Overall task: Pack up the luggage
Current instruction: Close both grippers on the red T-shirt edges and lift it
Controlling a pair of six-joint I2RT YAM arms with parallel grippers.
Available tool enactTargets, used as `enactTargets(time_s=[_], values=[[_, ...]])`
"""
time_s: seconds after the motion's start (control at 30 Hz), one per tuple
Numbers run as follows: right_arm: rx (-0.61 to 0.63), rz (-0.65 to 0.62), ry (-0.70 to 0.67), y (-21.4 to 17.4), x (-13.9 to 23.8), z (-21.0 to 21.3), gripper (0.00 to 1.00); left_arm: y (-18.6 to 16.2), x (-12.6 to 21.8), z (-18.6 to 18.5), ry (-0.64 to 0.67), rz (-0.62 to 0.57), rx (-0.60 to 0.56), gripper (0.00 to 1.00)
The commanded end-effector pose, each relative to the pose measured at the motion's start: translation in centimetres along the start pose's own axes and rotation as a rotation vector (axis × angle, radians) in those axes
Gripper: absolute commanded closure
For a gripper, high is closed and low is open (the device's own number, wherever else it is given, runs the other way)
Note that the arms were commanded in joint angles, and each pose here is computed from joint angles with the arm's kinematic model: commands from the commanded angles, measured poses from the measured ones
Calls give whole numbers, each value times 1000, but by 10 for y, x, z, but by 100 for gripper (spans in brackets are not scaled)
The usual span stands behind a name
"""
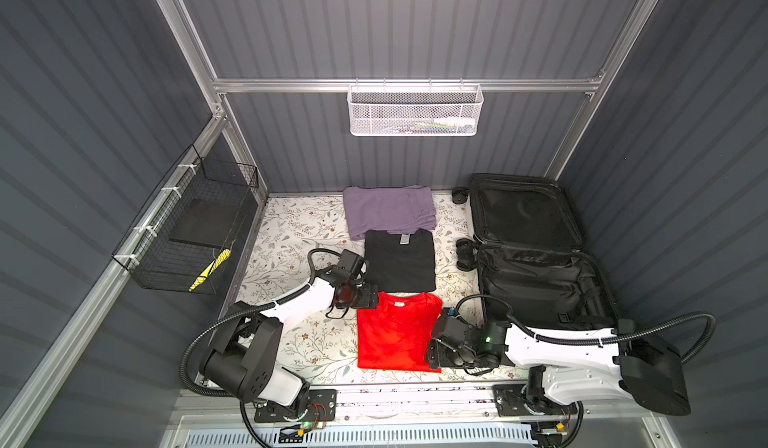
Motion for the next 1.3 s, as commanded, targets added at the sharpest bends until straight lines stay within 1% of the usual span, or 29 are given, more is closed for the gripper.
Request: enactTargets(time_s=[0.0,0.13,0.4,0.53,0.63,0.67,0.73,0.8,0.83,0.87,0.9,1.13,1.27], values=[[0,-11,-8,2,-6,0,22,-1,-2,-1,11,2,-2,19],[12,-11,1,5,-11,5,29,-3,-4,0,-2,-4,0,22],[18,-7,15,8,-18,10,45,-6,-14,-2,-36,8,8,35],[20,-9,16,9,-18,11,55,-8,-17,0,-35,12,11,46],[20,-8,17,9,-18,10,65,-8,-17,1,-34,9,11,58],[21,-9,16,9,-19,10,71,-8,-16,0,-36,8,9,63],[23,-11,19,9,-18,11,79,-9,-16,1,-37,7,9,76],[26,-17,26,11,-17,13,89,-8,-15,0,-43,3,10,92],[30,-20,31,13,-16,14,93,-7,-13,-2,-49,-3,11,98],[33,-22,34,14,-15,15,98,-7,-12,-2,-52,-4,12,100],[37,-26,37,15,-13,17,100,-6,-11,-3,-57,-10,13,100],[50,-57,57,23,1,24,100,3,8,-10,-74,-71,15,100],[65,-98,72,33,18,30,100,13,32,-15,-76,-147,8,100]])
Point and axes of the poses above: each gripper's point midway between its finger pads, its own x axis back along the fingers, its own z axis along the line the jaws close on, y = z × x, the point moved 5 cm from there along x, back along the fingers, and after that the axes turned 13 degrees about x, right-handed, at the moved point
